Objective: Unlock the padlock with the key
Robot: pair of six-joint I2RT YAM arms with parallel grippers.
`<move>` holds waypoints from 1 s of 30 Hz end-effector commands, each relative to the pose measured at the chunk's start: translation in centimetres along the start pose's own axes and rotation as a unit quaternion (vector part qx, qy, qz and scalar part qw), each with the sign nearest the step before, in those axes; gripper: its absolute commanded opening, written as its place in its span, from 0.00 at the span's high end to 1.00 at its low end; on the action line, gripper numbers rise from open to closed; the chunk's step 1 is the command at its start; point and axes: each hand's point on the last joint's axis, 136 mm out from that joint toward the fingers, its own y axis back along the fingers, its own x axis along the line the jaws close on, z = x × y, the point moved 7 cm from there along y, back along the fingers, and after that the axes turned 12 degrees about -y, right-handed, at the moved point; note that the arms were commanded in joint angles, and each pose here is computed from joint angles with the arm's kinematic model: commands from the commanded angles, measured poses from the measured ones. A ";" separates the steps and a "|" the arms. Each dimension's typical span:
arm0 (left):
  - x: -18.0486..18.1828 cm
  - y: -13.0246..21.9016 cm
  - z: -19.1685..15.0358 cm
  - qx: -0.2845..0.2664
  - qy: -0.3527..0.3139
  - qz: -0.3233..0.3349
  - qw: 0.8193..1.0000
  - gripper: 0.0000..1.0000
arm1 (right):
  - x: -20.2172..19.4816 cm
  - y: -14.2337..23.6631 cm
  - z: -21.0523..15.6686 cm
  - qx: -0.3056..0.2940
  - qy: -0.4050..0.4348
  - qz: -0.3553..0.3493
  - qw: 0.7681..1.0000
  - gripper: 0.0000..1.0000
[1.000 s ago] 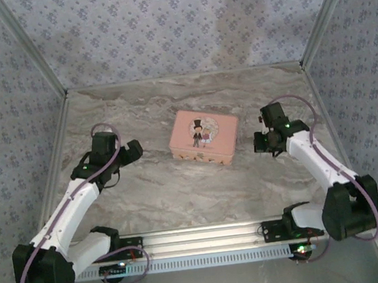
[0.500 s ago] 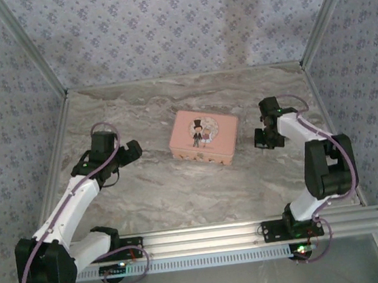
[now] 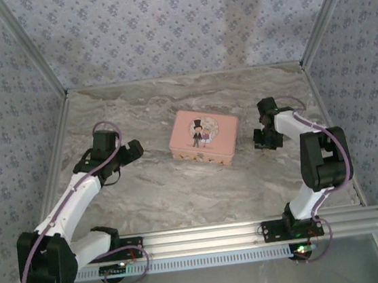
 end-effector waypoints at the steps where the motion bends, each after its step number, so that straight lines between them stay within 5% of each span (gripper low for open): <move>1: -0.2 0.1 0.8 -0.008 0.004 -0.005 1.000 0.02 | -0.1 3.1 0.6 -0.032 -0.008 0.007 0.999 0.63; 5: 0.0 0.2 1.4 -0.005 0.004 0.004 1.000 0.02 | -0.5 6.4 0.5 -0.084 -0.017 0.019 0.996 0.53; 6: 0.1 0.2 1.5 -0.004 0.003 0.006 1.000 0.02 | -0.7 7.3 0.4 -0.100 -0.020 0.025 0.994 0.38; 7: 0.0 0.2 1.8 -0.005 0.000 0.009 1.000 0.02 | -0.8 8.0 0.3 -0.120 -0.021 0.031 0.992 0.00; 12: 0.8 0.6 3.6 -0.032 -0.038 0.056 0.997 0.02 | -1.7 9.9 0.8 -0.211 -0.029 0.017 0.977 0.00; 17: 3.8 0.9 4.9 -0.100 -0.083 0.121 0.984 0.02 | -2.1 9.6 1.3 -0.339 -0.011 -0.019 0.940 0.00; 21: 7.8 -0.3 4.6 -0.101 -0.086 0.202 0.970 0.02 | -2.2 8.4 0.8 -0.437 0.028 -0.035 0.898 0.00; 30: 10.9 -6.3 2.7 -0.149 -0.059 0.195 0.967 0.02 | -3.7 4.1 1.3 -0.498 0.011 -0.045 0.866 0.00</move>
